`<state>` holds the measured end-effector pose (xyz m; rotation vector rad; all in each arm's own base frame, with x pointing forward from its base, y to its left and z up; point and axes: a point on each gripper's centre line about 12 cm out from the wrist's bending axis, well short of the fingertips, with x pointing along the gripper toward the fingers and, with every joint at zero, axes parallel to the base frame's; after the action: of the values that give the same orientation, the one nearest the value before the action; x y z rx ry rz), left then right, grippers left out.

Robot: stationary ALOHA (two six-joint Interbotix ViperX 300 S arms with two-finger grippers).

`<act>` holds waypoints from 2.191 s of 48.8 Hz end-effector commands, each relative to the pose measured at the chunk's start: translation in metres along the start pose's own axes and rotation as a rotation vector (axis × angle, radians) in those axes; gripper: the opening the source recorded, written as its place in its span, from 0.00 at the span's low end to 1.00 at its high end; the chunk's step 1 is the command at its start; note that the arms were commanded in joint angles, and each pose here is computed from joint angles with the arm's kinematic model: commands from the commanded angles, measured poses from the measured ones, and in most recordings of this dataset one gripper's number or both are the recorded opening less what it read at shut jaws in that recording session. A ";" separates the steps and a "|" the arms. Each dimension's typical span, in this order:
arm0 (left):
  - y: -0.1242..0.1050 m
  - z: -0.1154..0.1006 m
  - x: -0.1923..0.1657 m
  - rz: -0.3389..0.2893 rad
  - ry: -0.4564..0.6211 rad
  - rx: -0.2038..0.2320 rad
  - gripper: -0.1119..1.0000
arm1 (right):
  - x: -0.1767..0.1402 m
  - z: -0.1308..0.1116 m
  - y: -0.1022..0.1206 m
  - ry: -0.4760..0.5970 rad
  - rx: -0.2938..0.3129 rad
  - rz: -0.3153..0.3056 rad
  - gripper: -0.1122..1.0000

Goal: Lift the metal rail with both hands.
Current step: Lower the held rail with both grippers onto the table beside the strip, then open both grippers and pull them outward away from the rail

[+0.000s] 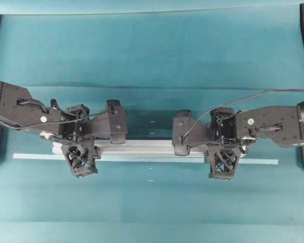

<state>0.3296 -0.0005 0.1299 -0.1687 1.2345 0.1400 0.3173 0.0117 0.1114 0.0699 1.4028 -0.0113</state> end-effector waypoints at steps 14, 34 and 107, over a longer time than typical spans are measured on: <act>0.005 0.008 -0.003 -0.004 -0.047 -0.019 0.40 | 0.004 0.003 0.004 -0.004 -0.008 0.004 0.47; 0.005 0.008 0.000 -0.011 -0.079 0.015 0.40 | 0.006 0.001 0.003 0.002 0.007 0.006 0.47; -0.001 -0.007 -0.106 -0.085 -0.377 0.042 0.92 | -0.116 0.014 -0.010 -0.426 0.073 0.040 0.99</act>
<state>0.2944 -0.0019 0.2066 -0.1530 0.9264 0.0849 0.3126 -0.0001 0.2106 0.1485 1.0432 -0.0383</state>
